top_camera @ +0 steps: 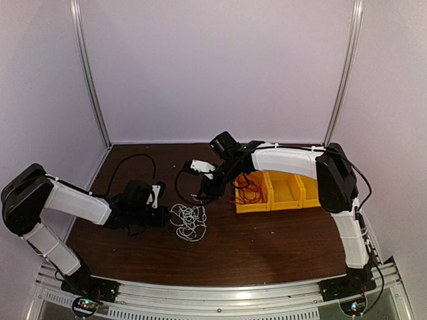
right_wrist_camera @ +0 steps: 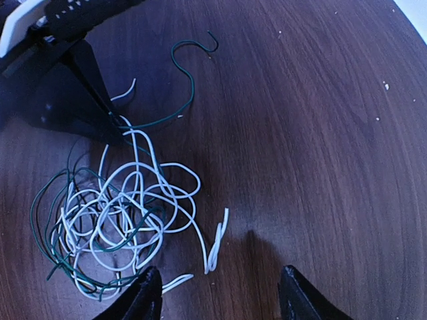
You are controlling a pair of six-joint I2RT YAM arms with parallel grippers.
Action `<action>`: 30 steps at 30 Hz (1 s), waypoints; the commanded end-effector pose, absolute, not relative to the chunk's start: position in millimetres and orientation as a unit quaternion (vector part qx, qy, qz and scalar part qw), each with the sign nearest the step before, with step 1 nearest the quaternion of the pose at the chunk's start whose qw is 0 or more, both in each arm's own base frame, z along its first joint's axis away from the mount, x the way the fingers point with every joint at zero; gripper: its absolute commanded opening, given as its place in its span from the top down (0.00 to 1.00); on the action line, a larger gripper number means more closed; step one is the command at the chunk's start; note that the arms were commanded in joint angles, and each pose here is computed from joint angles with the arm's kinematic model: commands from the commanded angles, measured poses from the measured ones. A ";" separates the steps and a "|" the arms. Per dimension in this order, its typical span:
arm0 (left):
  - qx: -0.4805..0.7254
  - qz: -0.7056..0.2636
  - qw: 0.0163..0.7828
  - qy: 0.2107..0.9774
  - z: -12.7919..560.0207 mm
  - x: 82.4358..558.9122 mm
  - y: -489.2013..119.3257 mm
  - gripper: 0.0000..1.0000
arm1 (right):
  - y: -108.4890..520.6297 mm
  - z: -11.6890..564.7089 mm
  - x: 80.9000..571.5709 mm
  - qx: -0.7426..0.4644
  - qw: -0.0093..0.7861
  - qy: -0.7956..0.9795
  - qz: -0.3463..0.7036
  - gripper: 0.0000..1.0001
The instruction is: Untangle the cables
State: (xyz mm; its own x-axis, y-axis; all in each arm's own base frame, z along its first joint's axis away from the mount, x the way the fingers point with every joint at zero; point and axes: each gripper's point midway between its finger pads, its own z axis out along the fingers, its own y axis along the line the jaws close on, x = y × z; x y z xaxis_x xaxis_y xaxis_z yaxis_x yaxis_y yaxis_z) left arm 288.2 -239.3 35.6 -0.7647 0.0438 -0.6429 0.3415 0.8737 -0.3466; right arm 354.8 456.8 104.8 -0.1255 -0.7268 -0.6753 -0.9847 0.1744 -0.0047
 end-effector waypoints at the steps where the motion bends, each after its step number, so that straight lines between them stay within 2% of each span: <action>1: 0.103 -0.232 0.352 0.901 41.1 293.7 -237.9 0.98 | 470.1 97.8 352.2 -0.587 0.265 0.720 0.259 0.40; 4: 0.104 -0.235 0.354 0.899 41.4 294.7 -239.3 0.98 | 473.0 85.0 351.6 -0.580 0.256 0.725 0.269 0.43; 6: 0.104 -0.237 0.357 0.898 42.6 296.0 -240.5 0.98 | 475.7 79.2 349.9 -0.577 0.248 0.727 0.278 0.50; 10: 0.107 -0.236 0.357 0.898 42.0 297.8 -242.3 0.98 | 480.1 89.2 350.5 -0.575 0.253 0.723 0.289 0.86; 12: 0.108 -0.233 0.356 0.898 40.2 298.5 -241.9 0.98 | 482.0 115.2 349.5 -0.576 0.273 0.711 0.297 0.98; 13: 0.108 -0.231 0.356 0.899 39.6 298.6 -241.4 0.98 | 482.6 133.8 349.6 -0.576 0.289 0.704 0.300 1.00; 23: 0.109 -0.220 0.342 0.907 22.7 299.6 -240.7 0.98 | 455.5 388.3 317.4 -0.558 0.489 0.581 0.336 1.00; 30: 0.110 -0.185 0.343 0.914 11.6 304.5 -231.5 1.00 | 424.0 494.2 278.8 -0.562 0.562 0.500 0.345 1.00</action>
